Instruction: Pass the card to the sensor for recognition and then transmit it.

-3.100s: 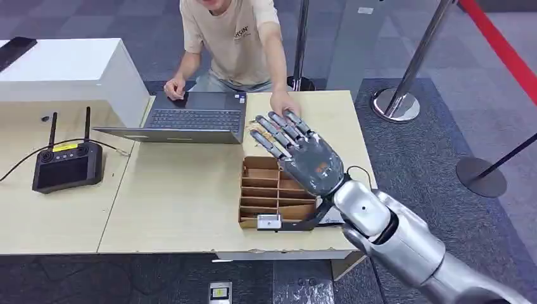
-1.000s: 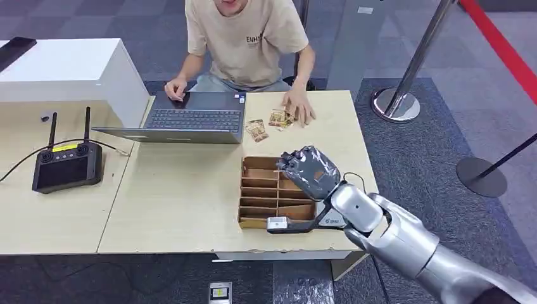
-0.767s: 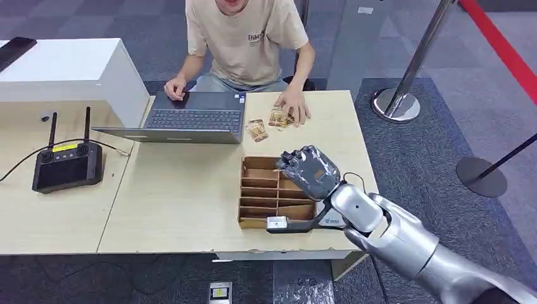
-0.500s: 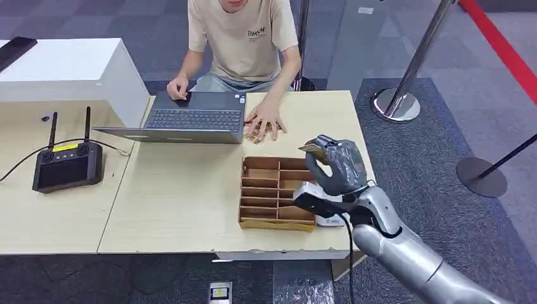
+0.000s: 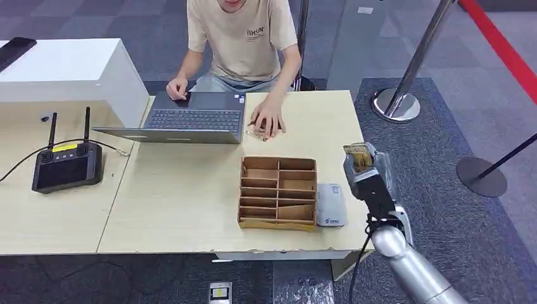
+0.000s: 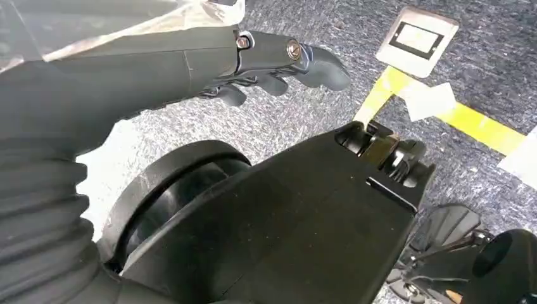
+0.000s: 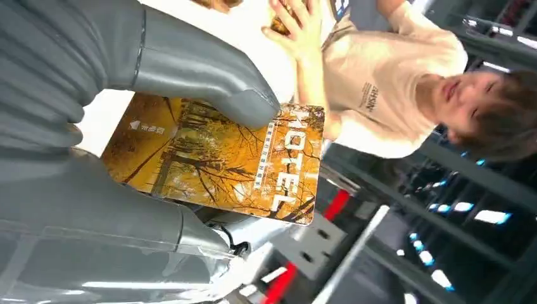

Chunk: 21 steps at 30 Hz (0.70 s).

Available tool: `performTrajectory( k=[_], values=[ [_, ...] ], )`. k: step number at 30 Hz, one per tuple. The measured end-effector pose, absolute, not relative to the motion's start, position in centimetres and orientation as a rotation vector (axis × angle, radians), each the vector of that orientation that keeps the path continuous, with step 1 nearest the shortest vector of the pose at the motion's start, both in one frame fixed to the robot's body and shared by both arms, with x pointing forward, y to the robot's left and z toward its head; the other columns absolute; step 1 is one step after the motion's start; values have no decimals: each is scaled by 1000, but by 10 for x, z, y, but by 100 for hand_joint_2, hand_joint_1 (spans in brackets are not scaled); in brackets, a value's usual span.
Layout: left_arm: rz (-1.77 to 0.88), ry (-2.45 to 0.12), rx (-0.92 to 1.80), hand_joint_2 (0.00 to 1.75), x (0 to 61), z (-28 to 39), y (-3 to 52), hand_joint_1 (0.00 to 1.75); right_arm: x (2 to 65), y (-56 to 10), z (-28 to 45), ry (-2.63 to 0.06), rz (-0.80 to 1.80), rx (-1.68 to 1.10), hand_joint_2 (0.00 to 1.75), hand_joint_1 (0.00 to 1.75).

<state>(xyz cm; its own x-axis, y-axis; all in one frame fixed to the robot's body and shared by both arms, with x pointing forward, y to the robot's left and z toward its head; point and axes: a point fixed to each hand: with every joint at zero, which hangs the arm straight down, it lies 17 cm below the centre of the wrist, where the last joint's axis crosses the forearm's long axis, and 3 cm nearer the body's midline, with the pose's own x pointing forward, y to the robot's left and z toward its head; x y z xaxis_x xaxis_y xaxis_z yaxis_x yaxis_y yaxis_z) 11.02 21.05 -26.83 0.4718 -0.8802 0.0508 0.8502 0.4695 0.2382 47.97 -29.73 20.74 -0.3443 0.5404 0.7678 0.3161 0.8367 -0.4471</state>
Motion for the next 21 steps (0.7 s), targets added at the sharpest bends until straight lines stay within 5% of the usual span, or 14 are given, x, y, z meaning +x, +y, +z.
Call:
performTrajectory(
  k=[21],
  values=[
    [-1036, -175, 197, 175, 108, -269, 212, 0, 469, -310, 67, -1625, 238, -608, 175, 175]
  ],
)
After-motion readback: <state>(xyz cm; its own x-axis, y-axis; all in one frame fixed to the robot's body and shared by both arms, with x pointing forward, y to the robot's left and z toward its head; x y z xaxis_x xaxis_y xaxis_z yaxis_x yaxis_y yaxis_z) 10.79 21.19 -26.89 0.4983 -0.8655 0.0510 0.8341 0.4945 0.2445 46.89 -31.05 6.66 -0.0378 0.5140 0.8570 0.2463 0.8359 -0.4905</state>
